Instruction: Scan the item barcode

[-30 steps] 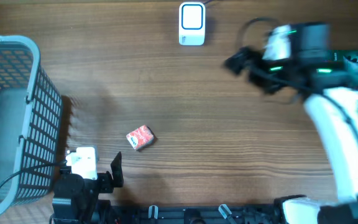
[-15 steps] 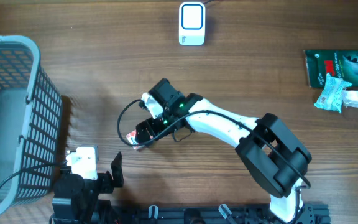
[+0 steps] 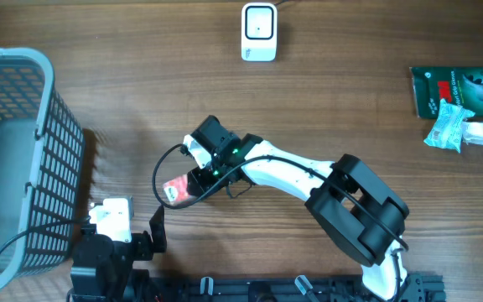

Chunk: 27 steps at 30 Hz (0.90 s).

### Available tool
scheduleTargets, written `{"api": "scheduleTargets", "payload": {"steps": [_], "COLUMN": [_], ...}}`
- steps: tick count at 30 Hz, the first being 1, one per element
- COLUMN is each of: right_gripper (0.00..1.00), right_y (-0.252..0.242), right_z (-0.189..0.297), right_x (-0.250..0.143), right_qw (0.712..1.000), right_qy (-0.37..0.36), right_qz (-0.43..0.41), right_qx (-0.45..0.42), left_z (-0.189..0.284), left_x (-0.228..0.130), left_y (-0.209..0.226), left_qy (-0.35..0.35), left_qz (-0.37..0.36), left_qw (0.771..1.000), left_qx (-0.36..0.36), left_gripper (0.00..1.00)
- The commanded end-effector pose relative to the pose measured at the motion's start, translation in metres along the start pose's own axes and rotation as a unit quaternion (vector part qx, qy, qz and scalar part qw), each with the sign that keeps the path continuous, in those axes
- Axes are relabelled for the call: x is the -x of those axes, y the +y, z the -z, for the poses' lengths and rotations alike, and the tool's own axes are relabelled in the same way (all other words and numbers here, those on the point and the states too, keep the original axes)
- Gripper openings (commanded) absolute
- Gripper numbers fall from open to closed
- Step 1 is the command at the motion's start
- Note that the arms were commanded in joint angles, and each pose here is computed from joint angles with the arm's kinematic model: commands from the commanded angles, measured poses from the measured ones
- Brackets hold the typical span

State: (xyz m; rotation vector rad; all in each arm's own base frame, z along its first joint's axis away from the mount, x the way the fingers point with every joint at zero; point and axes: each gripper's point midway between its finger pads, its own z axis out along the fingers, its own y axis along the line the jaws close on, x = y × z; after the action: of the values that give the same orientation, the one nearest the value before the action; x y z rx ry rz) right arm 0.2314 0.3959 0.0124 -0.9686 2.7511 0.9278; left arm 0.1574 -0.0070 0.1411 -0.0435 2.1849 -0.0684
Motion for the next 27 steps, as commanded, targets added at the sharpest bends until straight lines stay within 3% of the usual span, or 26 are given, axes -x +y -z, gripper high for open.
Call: {"api": "scheduleTargets", "payload": {"steps": [1, 6, 12, 17, 19, 22, 27], "right_gripper": [0.05, 0.05, 0.04, 0.04, 0.04, 0.04, 0.04], "right_y": [-0.005, -0.002, 0.024, 0.061, 0.049, 0.032, 0.075], "right_z": [-0.008, 0.002, 0.124, 0.200, 0.225, 0.275, 0.330], "right_x": [-0.002, 0.020, 0.069, 0.072, 0.077, 0.098, 0.143], "right_qw": [1.000, 0.998, 0.973, 0.947, 0.932, 0.884, 0.798], "right_qy": [0.002, -0.034, -0.173, -0.244, -0.275, -0.353, -0.479], "right_qz": [-0.002, 0.047, 0.121, 0.182, 0.174, 0.158, 0.251], "right_qx": [-0.006, -0.010, -0.093, -0.100, -0.161, -0.264, -0.264], "left_z": [0.000, 0.000, 0.000, 0.000, 0.000, 0.000, 0.000], "left_x": [0.001, 0.001, 0.001, 0.001, 0.001, 0.001, 0.001], "left_y": [0.000, 0.000, 0.000, 0.000, 0.000, 0.000, 0.000], "left_qy": [-0.004, -0.004, -0.004, -0.004, -0.004, -0.004, -0.004], "left_qz": [0.004, 0.004, 0.004, 0.004, 0.004, 0.004, 0.004], "left_qw": [1.000, 1.000, 1.000, 1.000, 1.000, 1.000, 1.000], "left_qx": [0.000, 0.000, 0.000, 0.000, 0.000, 0.000, 0.000], "left_gripper": [1.00, 1.00, 1.00, 1.00, 1.00, 1.00, 1.00]}}
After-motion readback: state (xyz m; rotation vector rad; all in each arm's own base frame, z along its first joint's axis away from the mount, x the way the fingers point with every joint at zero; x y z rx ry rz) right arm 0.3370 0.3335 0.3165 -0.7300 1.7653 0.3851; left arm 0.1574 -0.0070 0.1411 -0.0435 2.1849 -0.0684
